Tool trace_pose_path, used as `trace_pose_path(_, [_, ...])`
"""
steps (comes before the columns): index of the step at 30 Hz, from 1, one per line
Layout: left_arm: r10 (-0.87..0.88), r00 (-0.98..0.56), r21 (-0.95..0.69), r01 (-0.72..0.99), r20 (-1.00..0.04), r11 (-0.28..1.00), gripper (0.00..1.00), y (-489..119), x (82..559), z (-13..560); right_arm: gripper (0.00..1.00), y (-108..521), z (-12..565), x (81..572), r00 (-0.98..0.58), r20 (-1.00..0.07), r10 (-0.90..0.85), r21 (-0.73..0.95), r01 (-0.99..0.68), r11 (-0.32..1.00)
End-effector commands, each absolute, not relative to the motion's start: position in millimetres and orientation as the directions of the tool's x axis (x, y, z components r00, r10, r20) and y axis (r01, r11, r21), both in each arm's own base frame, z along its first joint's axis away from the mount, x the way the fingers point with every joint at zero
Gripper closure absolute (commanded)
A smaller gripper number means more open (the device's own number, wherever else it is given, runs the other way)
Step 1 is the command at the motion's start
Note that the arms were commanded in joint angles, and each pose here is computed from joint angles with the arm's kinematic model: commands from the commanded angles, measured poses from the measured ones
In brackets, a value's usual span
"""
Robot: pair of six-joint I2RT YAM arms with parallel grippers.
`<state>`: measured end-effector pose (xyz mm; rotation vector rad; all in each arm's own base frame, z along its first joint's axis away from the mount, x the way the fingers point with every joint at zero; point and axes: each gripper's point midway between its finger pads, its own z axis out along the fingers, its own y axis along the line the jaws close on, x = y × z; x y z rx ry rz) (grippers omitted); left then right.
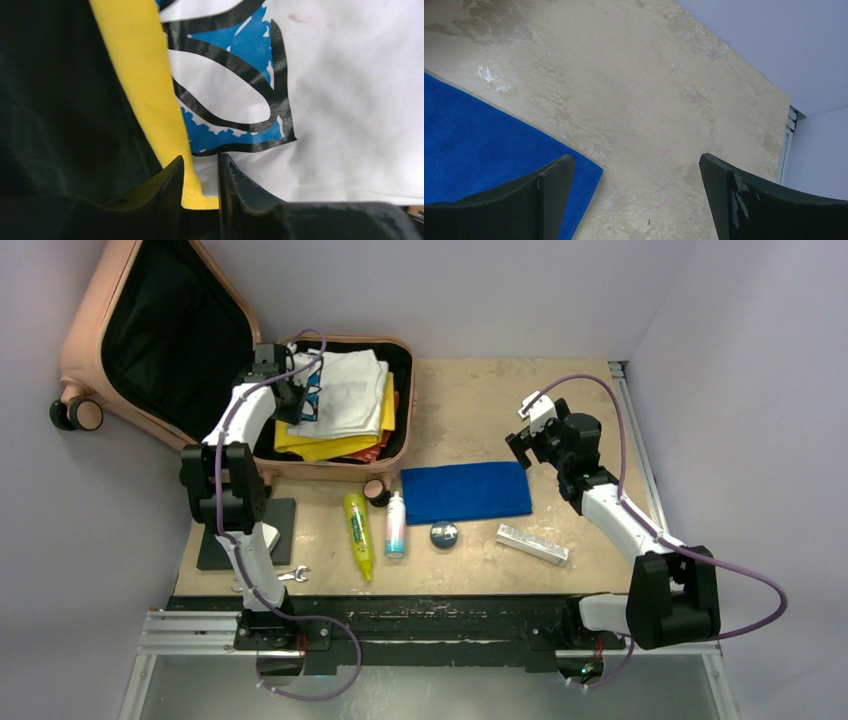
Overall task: Pack the luggage
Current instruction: Place the clothes in the luggage.
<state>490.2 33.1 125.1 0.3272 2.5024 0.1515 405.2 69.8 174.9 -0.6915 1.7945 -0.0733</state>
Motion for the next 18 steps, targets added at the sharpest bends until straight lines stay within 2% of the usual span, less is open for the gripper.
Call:
trace_pose_path(1, [0.297,-0.772,0.239,0.193,-0.561,0.952,0.74,44.7,487.4,124.0,0.01,76.6,175.4,405.6,-0.157,-0.867,-0.472,-0.370,-0.431,0.823])
trace_pose_path(4, [0.293,-0.794,0.253,0.181,-0.533,0.950,0.75,52.6,483.1,114.4,0.01,76.7,176.8,404.7,-0.155,-0.868,-0.471,-0.370,-0.431,0.823])
trace_pose_path(8, [0.259,-0.774,0.234,0.147,-0.578,0.961,0.74,58.6,484.3,131.0,0.01,77.0,176.1,404.4,-0.154,-0.868,-0.471,-0.369,-0.433,0.822])
trace_pose_path(13, [0.223,-0.661,0.153,0.163,-0.717,0.975,0.56,36.9,500.4,187.0,0.01,79.8,172.8,405.7,-0.161,-0.867,-0.472,-0.362,-0.447,0.818])
trace_pose_path(18, [0.139,-0.505,0.070,0.153,-0.852,0.986,0.49,19.8,533.1,240.9,0.01,81.8,171.5,405.0,-0.164,-0.865,-0.474,-0.361,-0.454,0.815])
